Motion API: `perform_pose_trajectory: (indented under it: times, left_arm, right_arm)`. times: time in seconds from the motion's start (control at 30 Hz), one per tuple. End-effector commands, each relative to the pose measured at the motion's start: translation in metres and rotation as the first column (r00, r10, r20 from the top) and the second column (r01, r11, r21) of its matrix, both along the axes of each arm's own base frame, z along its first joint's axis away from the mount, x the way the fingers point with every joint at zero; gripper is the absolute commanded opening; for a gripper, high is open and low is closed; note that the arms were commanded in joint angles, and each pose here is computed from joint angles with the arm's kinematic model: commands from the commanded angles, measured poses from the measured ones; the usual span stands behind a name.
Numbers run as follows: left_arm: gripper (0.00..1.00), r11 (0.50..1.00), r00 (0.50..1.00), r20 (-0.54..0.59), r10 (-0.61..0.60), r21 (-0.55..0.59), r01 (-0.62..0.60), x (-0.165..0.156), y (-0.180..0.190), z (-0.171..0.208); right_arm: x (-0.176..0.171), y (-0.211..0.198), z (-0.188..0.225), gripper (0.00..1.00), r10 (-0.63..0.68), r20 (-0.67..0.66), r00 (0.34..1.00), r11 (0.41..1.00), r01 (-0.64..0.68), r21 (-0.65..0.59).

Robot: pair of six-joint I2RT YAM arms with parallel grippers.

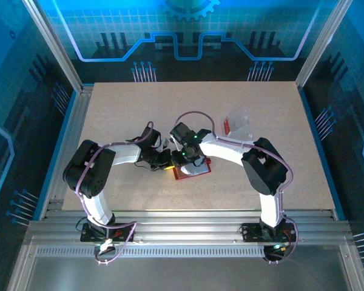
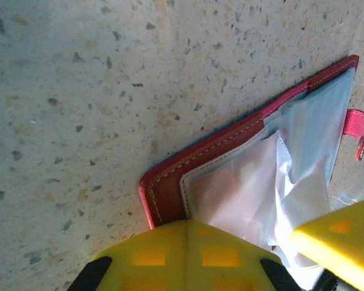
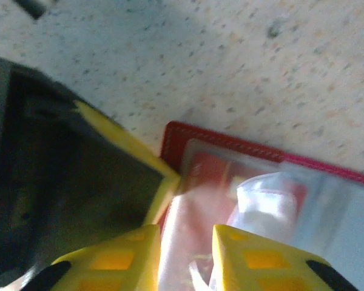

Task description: Put the credit cards into the card holder

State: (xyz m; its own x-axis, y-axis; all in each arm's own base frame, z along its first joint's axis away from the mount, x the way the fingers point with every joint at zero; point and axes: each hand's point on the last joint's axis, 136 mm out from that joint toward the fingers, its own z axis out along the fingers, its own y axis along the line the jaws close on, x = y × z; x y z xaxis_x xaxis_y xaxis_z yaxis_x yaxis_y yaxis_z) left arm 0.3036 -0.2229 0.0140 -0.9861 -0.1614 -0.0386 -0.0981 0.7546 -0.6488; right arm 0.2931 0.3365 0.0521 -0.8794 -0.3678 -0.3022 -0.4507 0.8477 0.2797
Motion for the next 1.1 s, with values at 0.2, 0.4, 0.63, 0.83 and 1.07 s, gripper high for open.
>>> perform_pose_trajectory:
  times: [0.2,0.4,0.63,0.83,1.07]
  left_arm:
    - [0.09,0.999,0.999,-0.042,0.03,0.013,-0.029,-0.008,0.006,-0.02]
    - [0.11,0.999,0.999,-0.036,0.037,-0.002,-0.037,-0.007,0.006,-0.016]
    - [0.11,0.999,0.998,-0.038,0.04,-0.004,-0.04,-0.007,0.007,-0.017]
    - [0.11,0.999,0.998,-0.042,0.038,0.003,-0.038,-0.008,0.008,-0.019]
    - [0.11,0.999,0.999,-0.037,0.036,0.003,-0.036,-0.007,0.007,-0.017]
  right_arm:
    - [-0.01,0.004,0.073,0.46,0.035,-0.006,0.999,0.934,-0.031,0.357]
    - [-0.003,-0.061,0.065,0.43,-0.134,0.103,0.986,0.984,0.12,0.131]
    - [-0.001,-0.106,0.007,0.43,-0.251,-0.017,0.968,0.968,0.25,-0.014]
    - [-0.012,-0.109,-0.005,0.45,-0.299,-0.014,0.954,0.954,0.299,-0.026]
    - [-0.022,-0.102,-0.002,0.52,-0.304,-0.059,0.951,0.951,0.306,0.032]
